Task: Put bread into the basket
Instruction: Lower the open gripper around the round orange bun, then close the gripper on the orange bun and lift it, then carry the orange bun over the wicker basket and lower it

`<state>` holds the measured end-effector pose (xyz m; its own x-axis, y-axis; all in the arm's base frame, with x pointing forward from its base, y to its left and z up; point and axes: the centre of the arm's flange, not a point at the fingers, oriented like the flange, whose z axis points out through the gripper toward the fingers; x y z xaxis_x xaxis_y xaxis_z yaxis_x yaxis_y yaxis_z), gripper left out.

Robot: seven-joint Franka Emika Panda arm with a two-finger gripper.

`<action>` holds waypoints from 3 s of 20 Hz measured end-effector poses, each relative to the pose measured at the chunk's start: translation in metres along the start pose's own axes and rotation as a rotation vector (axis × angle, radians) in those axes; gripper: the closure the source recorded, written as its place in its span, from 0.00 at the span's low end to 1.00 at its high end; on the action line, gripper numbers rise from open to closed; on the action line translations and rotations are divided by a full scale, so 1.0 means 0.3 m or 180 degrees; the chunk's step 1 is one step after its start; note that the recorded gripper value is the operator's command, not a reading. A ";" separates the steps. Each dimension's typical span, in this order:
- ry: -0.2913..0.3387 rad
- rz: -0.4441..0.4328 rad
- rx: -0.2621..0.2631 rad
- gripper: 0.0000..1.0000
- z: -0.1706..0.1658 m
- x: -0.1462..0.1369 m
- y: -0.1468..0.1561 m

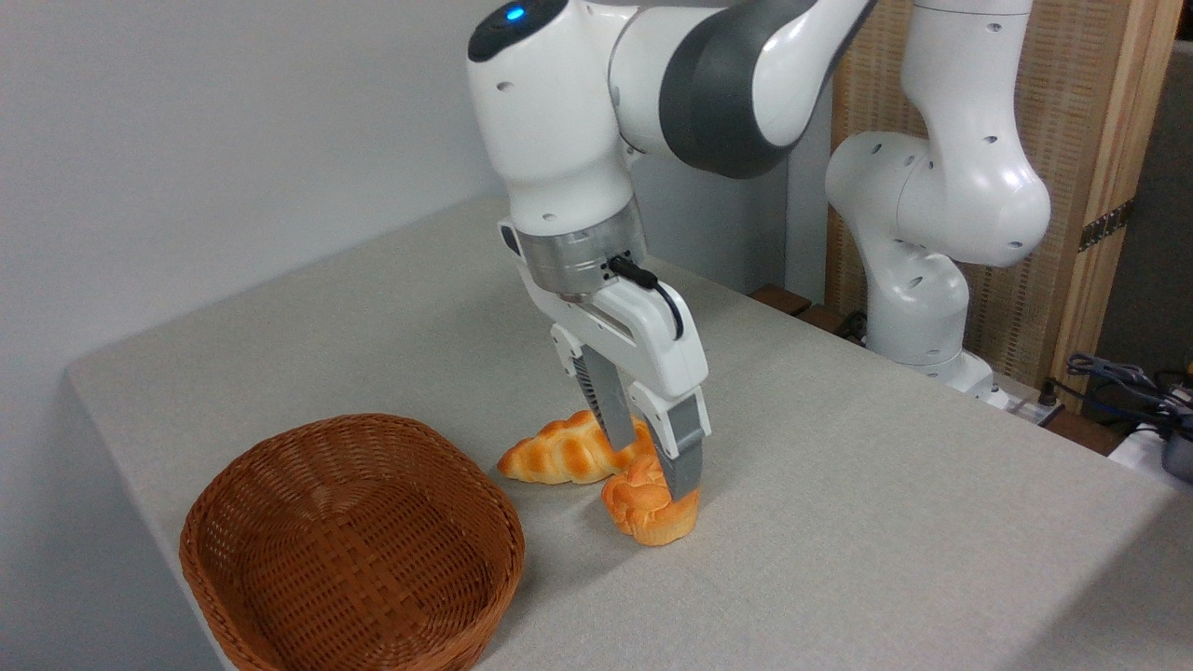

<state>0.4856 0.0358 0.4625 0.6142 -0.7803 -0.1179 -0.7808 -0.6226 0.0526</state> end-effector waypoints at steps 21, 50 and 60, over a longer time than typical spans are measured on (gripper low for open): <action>-0.0155 0.0167 -0.0172 0.00 0.156 0.072 0.022; 0.0143 0.0120 0.0143 0.51 -0.042 0.105 -0.037; 0.1170 -0.0110 0.0615 0.00 -0.218 0.224 -0.125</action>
<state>0.5638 0.0028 0.5176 0.6131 -0.7503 0.2473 -0.7447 -0.6534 -0.1362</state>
